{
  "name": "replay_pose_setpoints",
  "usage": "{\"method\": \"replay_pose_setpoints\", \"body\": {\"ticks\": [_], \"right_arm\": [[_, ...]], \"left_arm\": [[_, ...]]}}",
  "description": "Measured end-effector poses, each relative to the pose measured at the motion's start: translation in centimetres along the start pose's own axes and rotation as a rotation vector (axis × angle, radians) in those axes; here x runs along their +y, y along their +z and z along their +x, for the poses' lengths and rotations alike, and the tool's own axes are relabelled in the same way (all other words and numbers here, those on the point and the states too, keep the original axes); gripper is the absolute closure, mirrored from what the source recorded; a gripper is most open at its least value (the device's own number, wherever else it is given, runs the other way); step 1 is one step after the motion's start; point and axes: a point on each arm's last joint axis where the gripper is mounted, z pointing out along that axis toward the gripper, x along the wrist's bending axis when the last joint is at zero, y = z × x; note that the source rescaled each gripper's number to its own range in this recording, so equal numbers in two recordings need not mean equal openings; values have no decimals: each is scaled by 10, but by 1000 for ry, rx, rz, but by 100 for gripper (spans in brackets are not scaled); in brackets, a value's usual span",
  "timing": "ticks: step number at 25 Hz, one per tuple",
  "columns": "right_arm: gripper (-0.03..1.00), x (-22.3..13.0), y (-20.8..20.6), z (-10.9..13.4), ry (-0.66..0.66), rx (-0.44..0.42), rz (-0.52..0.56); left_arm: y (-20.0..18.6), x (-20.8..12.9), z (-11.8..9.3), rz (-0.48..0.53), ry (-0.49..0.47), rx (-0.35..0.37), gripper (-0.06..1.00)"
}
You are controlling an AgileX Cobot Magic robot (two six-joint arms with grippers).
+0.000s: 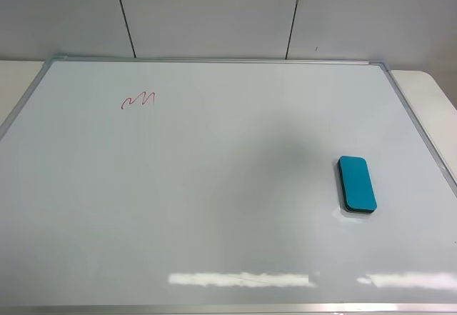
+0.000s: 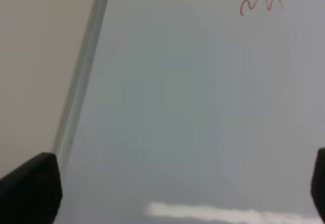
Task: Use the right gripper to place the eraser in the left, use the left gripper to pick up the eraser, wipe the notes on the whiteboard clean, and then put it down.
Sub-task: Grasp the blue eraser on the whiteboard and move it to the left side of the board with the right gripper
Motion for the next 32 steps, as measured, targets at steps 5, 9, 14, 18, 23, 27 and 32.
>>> {"method": "replay_pose_setpoints", "body": {"ticks": [5,9,14,18,23,27,32], "right_arm": [[97,17,31,8,37,70,42],[97,27,54,12,66,100,59],[97,18,88,8,85,83,93],[97,-9,128,1,109,56,196],[97,-34,157,-4,126,35,263],[97,-39,172,-4,127,44,326],[97,-41,190,-2,143,74,376]], "left_arm": [[0,0,0,0,0,0,-6],[0,0,0,0,0,0,-6],[0,0,0,0,0,0,-6],[0,0,0,0,0,0,-6],[0,0,0,0,0,0,-6],[0,0,0,0,0,0,-6],[0,0,0,0,0,0,-6]]}}
